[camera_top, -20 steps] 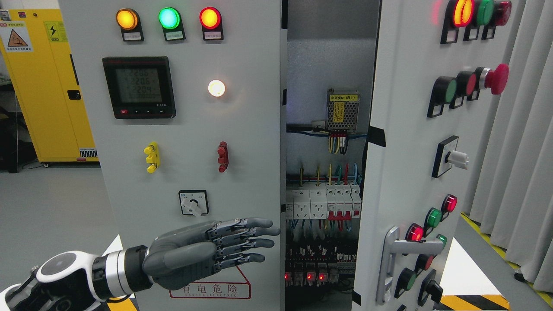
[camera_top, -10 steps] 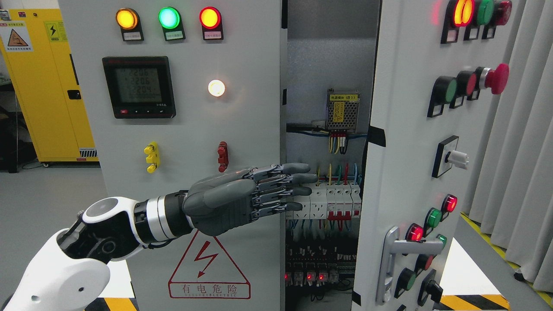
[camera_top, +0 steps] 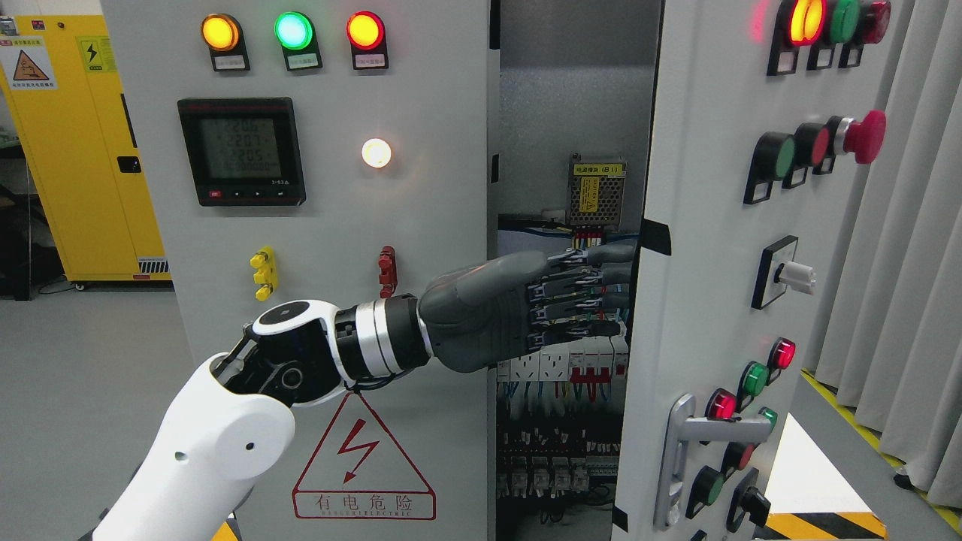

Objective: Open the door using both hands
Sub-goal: 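Push the push-button door outward with the left hand to swing it open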

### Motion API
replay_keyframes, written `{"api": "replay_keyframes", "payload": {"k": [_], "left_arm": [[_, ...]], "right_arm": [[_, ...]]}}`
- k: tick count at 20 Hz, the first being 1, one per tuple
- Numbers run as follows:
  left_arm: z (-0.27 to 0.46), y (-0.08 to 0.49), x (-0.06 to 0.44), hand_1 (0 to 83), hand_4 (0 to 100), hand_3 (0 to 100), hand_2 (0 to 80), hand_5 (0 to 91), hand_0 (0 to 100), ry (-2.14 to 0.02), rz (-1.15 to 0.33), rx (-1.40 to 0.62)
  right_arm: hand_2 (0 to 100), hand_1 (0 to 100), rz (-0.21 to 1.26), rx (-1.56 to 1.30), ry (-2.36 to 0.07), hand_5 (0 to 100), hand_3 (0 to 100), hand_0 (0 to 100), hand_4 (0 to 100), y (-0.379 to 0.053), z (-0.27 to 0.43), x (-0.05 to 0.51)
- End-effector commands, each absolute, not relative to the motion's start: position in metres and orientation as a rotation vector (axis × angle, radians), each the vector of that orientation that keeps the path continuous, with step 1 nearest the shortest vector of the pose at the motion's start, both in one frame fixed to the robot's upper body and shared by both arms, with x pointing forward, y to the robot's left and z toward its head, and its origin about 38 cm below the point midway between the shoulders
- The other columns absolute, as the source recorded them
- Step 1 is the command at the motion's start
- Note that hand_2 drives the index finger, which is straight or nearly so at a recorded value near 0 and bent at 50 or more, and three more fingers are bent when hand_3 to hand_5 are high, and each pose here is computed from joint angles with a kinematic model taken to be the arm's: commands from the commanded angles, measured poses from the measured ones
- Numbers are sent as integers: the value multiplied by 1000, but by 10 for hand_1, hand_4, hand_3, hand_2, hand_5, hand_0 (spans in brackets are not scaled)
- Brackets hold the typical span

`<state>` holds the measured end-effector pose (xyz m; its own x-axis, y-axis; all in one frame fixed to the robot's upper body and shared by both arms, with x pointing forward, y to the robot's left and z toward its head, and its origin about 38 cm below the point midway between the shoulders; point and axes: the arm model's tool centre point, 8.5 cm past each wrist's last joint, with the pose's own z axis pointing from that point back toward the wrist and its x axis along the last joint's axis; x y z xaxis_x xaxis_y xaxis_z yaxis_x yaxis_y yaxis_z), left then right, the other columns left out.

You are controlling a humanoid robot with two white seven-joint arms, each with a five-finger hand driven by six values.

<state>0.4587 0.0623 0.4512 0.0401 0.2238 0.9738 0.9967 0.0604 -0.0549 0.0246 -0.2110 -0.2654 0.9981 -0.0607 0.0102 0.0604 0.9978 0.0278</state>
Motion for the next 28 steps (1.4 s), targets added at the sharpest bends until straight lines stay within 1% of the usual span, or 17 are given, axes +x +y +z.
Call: {"api": "replay_keyframes", "payload": {"k": [1, 16, 28], "left_arm": [[461, -4, 457, 556, 0, 0, 0, 0, 120, -1287, -998, -1483], [465, -37, 434, 556, 0, 0, 0, 0, 120, -1210, -1054, -1555], [469, -79, 398, 556, 0, 0, 0, 0, 120, -1165, -1138, -1633]], "right_arm": [[40, 500, -63, 30, 8, 0, 0, 0, 0, -208, -266, 13], [40, 500, -62, 31, 3, 0, 0, 0, 0, -208, -266, 15], [40, 500, -62, 31, 5, 0, 0, 0, 0, -208, -266, 14]]}}
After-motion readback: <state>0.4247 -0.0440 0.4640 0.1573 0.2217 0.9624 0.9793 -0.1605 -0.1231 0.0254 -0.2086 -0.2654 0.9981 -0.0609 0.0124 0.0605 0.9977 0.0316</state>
